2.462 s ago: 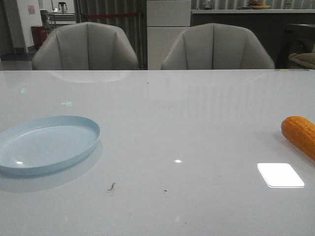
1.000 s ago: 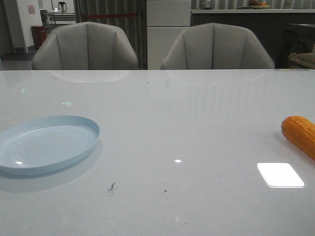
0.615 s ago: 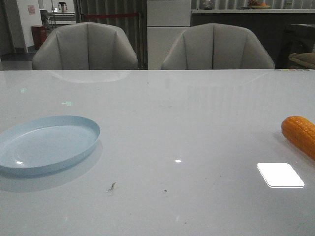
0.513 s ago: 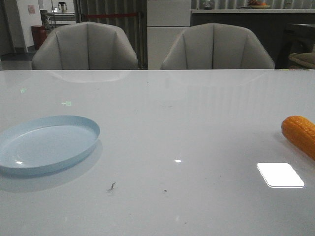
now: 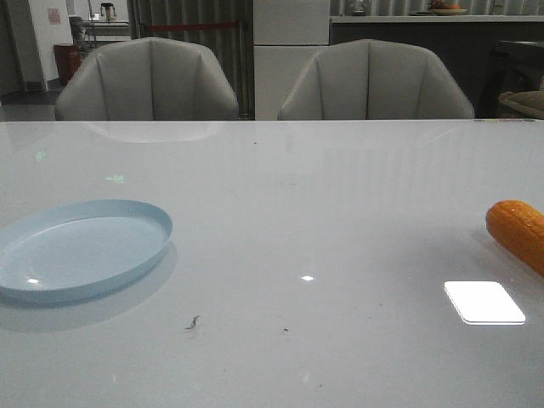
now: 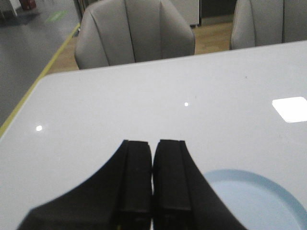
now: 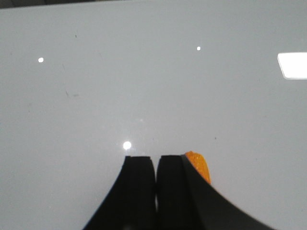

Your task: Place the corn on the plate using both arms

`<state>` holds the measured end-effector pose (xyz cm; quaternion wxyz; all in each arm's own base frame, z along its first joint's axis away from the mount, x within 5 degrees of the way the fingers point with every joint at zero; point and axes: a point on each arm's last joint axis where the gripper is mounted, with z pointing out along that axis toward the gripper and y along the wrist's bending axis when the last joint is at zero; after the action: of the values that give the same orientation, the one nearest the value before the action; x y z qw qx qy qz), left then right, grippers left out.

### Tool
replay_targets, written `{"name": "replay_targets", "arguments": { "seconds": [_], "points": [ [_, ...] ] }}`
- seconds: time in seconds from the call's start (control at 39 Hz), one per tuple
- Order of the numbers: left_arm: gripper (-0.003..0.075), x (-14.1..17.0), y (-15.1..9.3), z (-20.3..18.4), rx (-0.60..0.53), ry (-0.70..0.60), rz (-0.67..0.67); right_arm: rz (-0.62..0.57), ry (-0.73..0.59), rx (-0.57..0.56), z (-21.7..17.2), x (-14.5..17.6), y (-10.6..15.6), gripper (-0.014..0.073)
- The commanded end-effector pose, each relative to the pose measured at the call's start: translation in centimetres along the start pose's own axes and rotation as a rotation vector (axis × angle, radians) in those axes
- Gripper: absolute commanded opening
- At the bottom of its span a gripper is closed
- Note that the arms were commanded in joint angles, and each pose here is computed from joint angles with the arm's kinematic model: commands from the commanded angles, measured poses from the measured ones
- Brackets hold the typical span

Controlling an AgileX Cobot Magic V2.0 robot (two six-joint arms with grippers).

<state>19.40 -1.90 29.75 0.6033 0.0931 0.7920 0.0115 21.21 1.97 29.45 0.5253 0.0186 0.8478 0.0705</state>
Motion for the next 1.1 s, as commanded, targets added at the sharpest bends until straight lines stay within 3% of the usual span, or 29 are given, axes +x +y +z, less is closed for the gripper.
{"name": "replay_targets", "arguments": {
  "seconds": [0.0, 0.1, 0.26, 0.49, 0.87, 1.08],
  "points": [
    [0.0191, -1.3, 0.2, 0.4, -0.008, -0.06, -0.044, 0.003, -0.04, 0.0, 0.3, -1.2, 0.1, 0.0295],
    [0.0302, -0.9, 0.2, 1.1, -0.008, -0.04, -0.095, 0.004, 0.012, 0.004, 1.1, -0.6, 0.0, 0.0426],
    [0.0439, -0.4, 0.1, 2.3, -0.01, -0.023, -0.118, 0.005, 0.039, 0.009, 1.9, -0.2, -0.1, 0.0447],
    [0.0442, 0.3, 0.0, 5.2, 0.01, 0.155, -0.157, 0.006, 0.051, 0.01, 2.2, -0.1, -0.1, 0.0447],
    [0.0442, -2.0, -0.1, 12.8, 0.073, 0.512, -0.145, 0.006, 0.051, 0.01, 2.2, -0.1, -0.1, 0.0447],
    [0.044, -0.5, -0.4, 16.6, 0.095, 0.677, -0.144, 0.006, 0.051, 0.01, 2.2, -0.1, -0.1, 0.0447]
  ]
}}
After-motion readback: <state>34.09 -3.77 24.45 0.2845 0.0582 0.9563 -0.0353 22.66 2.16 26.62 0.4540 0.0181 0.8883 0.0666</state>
